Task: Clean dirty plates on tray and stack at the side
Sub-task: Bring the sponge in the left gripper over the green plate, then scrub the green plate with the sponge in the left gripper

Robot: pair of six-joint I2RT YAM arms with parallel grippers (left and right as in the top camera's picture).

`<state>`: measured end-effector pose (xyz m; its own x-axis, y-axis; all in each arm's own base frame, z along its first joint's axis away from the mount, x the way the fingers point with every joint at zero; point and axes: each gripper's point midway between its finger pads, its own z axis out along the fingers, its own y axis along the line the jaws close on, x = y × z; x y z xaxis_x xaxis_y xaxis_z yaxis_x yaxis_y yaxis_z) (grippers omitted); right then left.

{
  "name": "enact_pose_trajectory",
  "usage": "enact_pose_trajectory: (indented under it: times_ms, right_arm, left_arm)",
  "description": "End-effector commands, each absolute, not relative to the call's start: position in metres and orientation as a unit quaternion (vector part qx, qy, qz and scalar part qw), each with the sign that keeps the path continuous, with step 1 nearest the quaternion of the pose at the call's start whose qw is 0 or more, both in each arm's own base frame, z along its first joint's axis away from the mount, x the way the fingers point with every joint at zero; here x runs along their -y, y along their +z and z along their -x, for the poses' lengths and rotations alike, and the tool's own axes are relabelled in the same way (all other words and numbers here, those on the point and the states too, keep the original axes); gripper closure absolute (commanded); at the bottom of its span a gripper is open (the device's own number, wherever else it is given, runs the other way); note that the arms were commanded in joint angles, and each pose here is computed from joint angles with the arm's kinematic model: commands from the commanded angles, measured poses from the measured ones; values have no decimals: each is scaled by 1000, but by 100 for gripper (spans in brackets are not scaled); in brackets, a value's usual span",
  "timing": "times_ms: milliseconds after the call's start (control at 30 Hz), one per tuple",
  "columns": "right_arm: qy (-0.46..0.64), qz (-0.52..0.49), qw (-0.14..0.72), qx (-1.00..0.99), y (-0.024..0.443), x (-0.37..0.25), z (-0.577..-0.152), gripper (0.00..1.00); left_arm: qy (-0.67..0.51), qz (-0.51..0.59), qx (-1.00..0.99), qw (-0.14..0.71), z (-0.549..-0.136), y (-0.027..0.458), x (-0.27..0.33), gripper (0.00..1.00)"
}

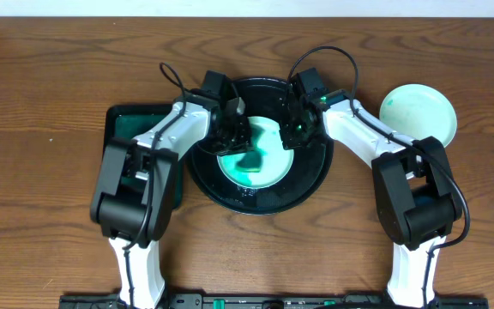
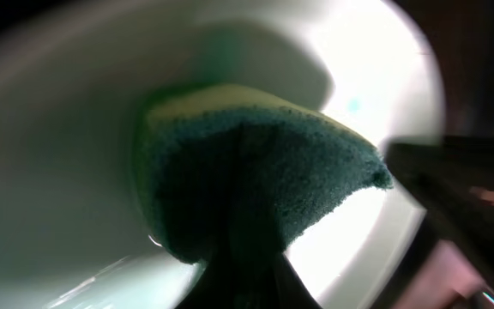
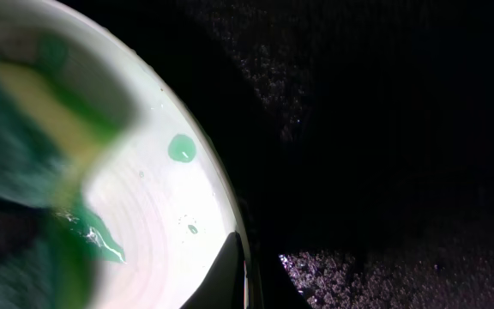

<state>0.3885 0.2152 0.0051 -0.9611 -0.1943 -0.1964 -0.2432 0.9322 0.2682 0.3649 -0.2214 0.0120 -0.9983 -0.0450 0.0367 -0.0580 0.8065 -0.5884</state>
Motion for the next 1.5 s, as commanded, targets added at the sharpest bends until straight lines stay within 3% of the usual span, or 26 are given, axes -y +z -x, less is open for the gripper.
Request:
enact_pose_trajectory:
  times_ms: [0, 233, 567, 833, 1133, 1300, 1467]
  right_arm:
    - [131, 107, 52, -984, -19, -214, -377, 99]
    - [131, 105, 51, -985, -19, -214, -376, 99]
    - [129, 102, 46, -985, -19, -213, -374, 99]
    - [130, 101, 48, -985, -19, -213, -375, 99]
    - [131, 101, 49, -985, -19, -214, -376, 99]
    - [131, 101, 49, -985, -19, -214, -376, 99]
    - [129, 101, 46, -985, -19, -213, -374, 99]
  left_arm:
    - [379, -2, 919, 104, -322, -4, 266, 93]
    - [316, -49, 943, 94, -329, -19, 247, 93]
    - [29, -171, 985, 26, -356, -54, 102, 93]
    - [-107, -213, 971, 29, -345, -42, 42, 93]
    - [-27, -143, 989, 36, -348, -42, 98, 93]
    - [68, -3, 998, -2, -365, -36, 163, 93]
    - [83, 96, 991, -43, -372, -30, 200, 93]
